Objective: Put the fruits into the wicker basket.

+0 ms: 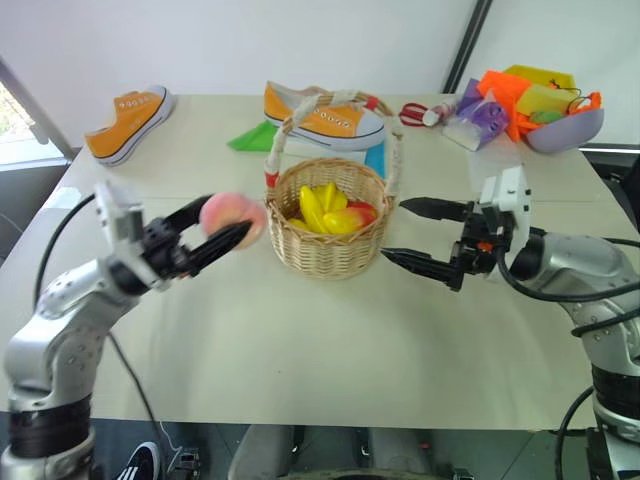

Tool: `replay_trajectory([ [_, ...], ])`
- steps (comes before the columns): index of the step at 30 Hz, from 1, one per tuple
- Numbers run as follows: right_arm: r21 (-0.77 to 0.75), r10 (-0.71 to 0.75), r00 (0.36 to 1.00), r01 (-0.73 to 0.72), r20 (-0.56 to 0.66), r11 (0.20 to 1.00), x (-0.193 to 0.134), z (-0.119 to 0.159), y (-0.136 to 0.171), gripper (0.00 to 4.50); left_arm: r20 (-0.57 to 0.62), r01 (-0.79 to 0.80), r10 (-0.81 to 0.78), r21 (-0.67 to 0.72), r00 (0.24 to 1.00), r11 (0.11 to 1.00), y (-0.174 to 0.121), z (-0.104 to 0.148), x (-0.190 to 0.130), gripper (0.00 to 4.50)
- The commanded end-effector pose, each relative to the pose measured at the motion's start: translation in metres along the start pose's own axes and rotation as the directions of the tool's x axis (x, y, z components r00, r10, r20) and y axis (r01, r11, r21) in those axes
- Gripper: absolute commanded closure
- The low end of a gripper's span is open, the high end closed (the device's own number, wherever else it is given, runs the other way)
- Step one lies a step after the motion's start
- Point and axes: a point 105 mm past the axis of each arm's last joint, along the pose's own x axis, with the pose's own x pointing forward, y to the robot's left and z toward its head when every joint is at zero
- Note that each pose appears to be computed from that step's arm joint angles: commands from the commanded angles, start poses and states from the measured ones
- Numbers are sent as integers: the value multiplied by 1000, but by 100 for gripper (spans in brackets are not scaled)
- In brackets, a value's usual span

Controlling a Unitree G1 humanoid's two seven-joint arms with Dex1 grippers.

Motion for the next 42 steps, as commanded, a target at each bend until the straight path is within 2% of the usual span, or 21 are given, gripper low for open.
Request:
replay_trajectory([
  [1,-46,-22,999,24,38,999,-1,12,0,0,6,-74,74,59,997,996,-1,-7,34,152],
  [3,-53,-29,999,30,29,998,-1,11,1,0,32,-148,145,87,989,985,6,-8,50,152],
  [6,-58,-48,999,49,26,997,-2,10,1,0,56,-115,112,51,992,992,-6,-13,69,152],
  [12,-65,-76,997,78,32,995,-3,10,-1,0,64,-218,214,73,975,973,7,-20,76,152],
  [15,-65,-88,996,90,34,994,-4,10,-3,0,71,-277,271,98,960,956,17,-19,70,24],
  [16,-66,-87,996,89,33,994,-4,9,-3,0,70,-292,286,117,956,949,20,-19,69,6],
  [20,-69,-93,995,95,37,993,-2,9,-6,0,93,-249,240,107,966,963,11,-15,69,6],
  [24,-78,-122,991,126,48,989,-3,10,-16,0,103,-101,94,57,990,993,-16,-12,66,6],
  [29,-66,-223,971,228,86,971,-5,12,-36,0,113,3,-6,21,994,1000,-33,-6,49,6],
  [32,-30,-268,961,270,70,962,-9,6,-44,0,66,52,-54,34,996,998,-36,-7,29,6],
  [33,-44,-312,948,315,65,948,-12,4,-51,0,24,42,-44,54,999,998,-30,-9,15,6],
  [36,41,-425,900,423,99,905,-11,4,-63,0,-62,-18,26,124,998,992,-5,-6,-24,6],
  [38,71,-423,897,418,126,906,-3,6,-58,0,-81,-43,53,124,995,991,4,-5,-39,6],
  [41,88,-429,894,421,126,903,11,1,-56,0,-97,-73,76,40,992,997,8,-16,-64,6],
  [42,92,-437,890,428,133,899,15,2,-57,0,-105,-81,86,54,991,995,10,-19,-70,6],
])
